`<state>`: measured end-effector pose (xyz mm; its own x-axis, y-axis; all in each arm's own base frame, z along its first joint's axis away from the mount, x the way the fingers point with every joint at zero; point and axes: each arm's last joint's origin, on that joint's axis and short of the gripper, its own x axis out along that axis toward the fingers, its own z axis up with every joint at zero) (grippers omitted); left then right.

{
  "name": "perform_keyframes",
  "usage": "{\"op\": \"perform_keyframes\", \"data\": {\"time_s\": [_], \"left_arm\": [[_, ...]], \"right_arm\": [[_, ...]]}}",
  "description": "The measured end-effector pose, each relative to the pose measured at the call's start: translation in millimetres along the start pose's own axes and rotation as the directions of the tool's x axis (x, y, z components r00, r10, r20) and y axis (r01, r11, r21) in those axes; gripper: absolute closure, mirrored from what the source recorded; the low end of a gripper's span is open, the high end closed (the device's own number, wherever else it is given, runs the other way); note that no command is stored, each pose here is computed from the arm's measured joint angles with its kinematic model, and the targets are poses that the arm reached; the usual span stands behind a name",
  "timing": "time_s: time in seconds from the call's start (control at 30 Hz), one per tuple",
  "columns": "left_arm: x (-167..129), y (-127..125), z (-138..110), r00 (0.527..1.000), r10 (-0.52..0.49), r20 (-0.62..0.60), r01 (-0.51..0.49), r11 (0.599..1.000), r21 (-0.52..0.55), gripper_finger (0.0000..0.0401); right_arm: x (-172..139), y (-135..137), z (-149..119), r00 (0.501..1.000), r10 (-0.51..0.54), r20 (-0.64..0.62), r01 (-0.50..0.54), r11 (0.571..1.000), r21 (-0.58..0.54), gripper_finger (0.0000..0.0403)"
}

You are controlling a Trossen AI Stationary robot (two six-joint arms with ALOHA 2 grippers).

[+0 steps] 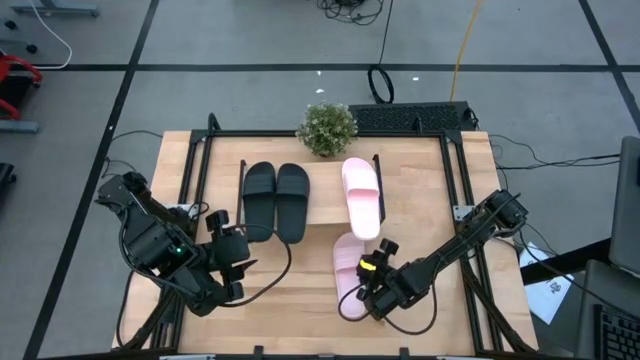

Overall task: Pick and place slides into the shelf
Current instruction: Put the pink slider on the shelf

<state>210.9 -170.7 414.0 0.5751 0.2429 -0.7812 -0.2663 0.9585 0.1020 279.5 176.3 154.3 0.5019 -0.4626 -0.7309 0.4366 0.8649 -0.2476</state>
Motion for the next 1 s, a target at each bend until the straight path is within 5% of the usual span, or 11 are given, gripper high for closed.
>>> {"op": "perform_keyframes", "data": {"time_s": [0.33,0.53,0.77,1.0], "left_arm": [[0.0,0.0,0.0,1.000,0.000,0.000,0.000,1.000,-0.001,0.0203],[0.0,0.0,0.0,1.000,0.000,0.000,0.000,1.000,-0.002,0.0203],[0.0,0.0,0.0,1.000,0.000,0.000,0.000,1.000,-0.004,0.0203],[0.0,0.2,-0.2,1.000,0.001,-0.002,-0.001,1.000,-0.016,0.0203]], "right_arm": [[-8.1,3.6,-2.2,0.998,0.061,-0.023,-0.061,0.998,-0.023,0.0392],[-35.9,5.4,5.5,0.988,0.155,0.019,-0.156,0.987,0.027,0.0397],[-100.8,1.7,50.7,0.935,0.309,0.177,-0.321,0.946,0.049,0.0400],[-151.1,-17.8,105.2,0.893,0.204,0.401,-0.271,0.956,0.117,0.0401]]}}
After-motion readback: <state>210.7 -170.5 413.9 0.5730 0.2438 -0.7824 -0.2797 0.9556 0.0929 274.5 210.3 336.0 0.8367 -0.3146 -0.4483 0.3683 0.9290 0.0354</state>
